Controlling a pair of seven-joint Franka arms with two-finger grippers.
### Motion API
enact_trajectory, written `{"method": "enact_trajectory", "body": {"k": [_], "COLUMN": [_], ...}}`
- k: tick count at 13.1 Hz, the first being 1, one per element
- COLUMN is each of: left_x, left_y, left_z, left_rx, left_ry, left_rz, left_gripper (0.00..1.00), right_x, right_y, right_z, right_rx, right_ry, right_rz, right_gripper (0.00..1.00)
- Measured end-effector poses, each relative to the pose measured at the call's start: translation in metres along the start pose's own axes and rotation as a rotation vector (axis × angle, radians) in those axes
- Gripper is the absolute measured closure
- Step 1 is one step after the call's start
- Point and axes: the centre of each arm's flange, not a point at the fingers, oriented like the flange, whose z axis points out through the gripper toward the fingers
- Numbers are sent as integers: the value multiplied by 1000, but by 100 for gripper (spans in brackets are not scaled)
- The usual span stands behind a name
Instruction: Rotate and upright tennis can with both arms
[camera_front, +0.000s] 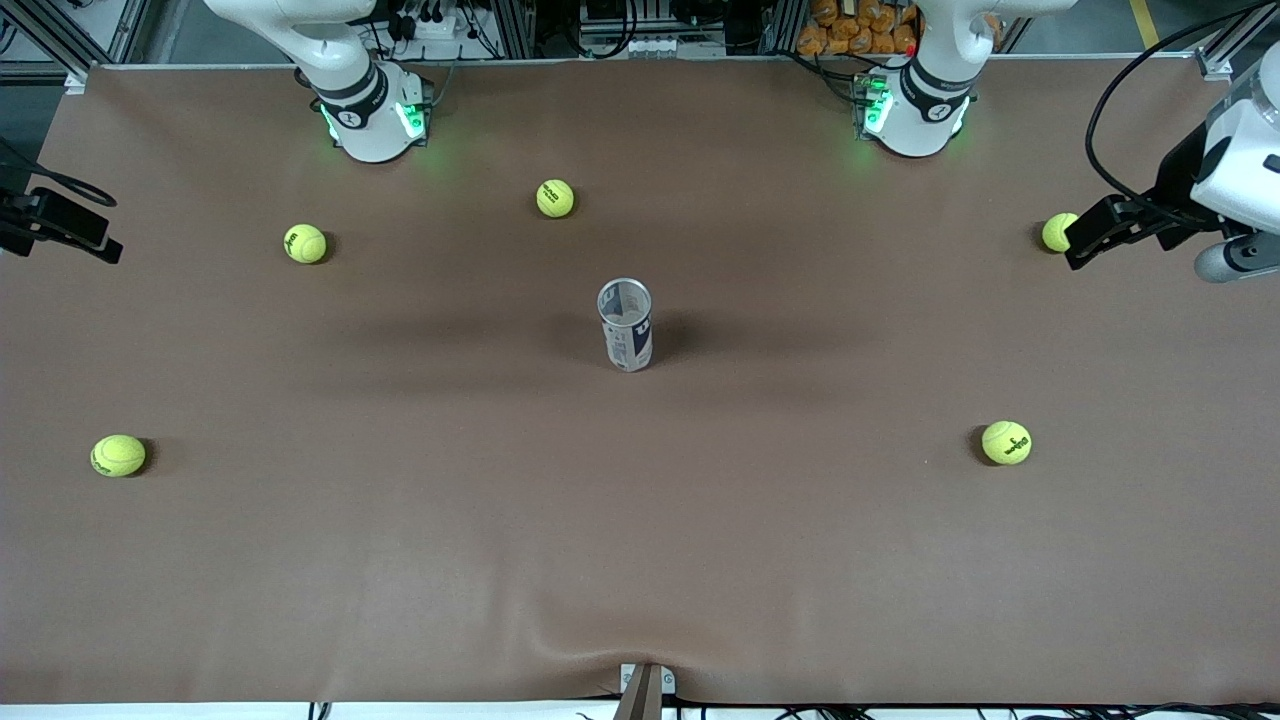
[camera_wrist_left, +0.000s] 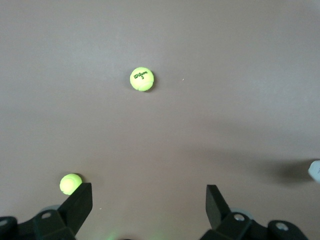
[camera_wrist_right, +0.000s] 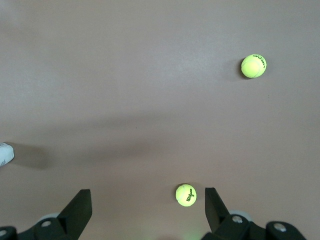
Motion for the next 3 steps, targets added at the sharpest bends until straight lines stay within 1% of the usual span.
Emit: {"method": "enact_trajectory", "body": {"k": [3], "left_x": [-3], "left_y": [-16], "left_z": [-1], "left_rx": [-7], "left_ry": [-3], "left_rz": [70], "left_gripper": [0], "right_x": [0], "right_y": [0], "right_z": [0], "right_rx": [0], "right_ry": [0], "right_rz": [0], "right_gripper": [0]}}
